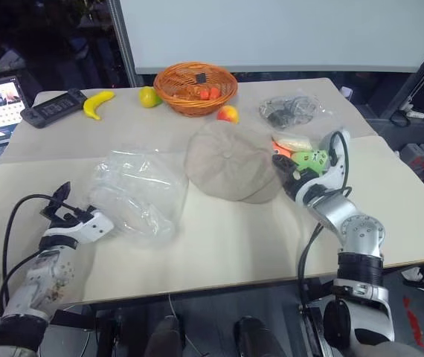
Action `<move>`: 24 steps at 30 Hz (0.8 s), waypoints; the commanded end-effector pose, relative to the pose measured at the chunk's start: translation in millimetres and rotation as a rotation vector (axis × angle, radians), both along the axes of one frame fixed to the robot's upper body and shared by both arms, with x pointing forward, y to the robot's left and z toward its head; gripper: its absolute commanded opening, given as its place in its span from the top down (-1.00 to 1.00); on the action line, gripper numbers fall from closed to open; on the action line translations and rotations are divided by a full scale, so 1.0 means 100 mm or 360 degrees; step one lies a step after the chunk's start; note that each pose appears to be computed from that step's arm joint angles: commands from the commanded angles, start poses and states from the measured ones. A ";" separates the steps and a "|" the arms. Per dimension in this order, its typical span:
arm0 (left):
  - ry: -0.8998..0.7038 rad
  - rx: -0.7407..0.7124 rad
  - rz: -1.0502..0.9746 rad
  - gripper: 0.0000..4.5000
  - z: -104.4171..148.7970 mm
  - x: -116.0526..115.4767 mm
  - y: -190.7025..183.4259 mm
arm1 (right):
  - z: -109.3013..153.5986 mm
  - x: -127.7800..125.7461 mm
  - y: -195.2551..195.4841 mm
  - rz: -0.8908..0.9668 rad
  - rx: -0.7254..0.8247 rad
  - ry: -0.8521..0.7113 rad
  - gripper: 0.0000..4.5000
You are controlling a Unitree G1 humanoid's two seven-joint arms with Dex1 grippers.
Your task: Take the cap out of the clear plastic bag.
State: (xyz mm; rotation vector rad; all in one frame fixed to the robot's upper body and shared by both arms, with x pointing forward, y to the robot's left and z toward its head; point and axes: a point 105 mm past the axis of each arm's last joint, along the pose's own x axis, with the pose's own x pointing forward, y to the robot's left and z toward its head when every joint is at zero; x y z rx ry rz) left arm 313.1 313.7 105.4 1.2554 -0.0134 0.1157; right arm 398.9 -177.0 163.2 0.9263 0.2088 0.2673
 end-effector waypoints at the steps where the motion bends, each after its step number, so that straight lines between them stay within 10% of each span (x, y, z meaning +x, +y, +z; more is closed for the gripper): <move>1: 0.0174 -0.0556 -0.0023 -0.98 0.03 -0.17 -0.02 | 0.29 -0.02 -0.12 0.0086 -0.0378 -0.0184 -1.00; 6: 0.0606 -0.1431 -0.0357 -0.98 0.18 -0.58 -0.41 | 0.58 -0.12 -0.22 0.0257 -0.0716 -0.0365 -1.00; 9: 0.0365 -0.1681 -0.0379 -0.98 0.60 -0.67 -0.18 | 0.72 -0.17 -0.24 0.0285 -0.0947 -0.0558 -1.00; 16: -0.0166 -0.1609 0.0352 -0.98 0.41 -0.95 0.67 | 0.20 0.00 -0.50 -0.0016 -0.1739 -0.0470 -1.00; 24: -0.0476 -0.1686 0.0743 -0.98 -0.03 -1.19 0.88 | -0.05 0.03 -0.81 -0.0302 -0.1896 -0.0382 -1.00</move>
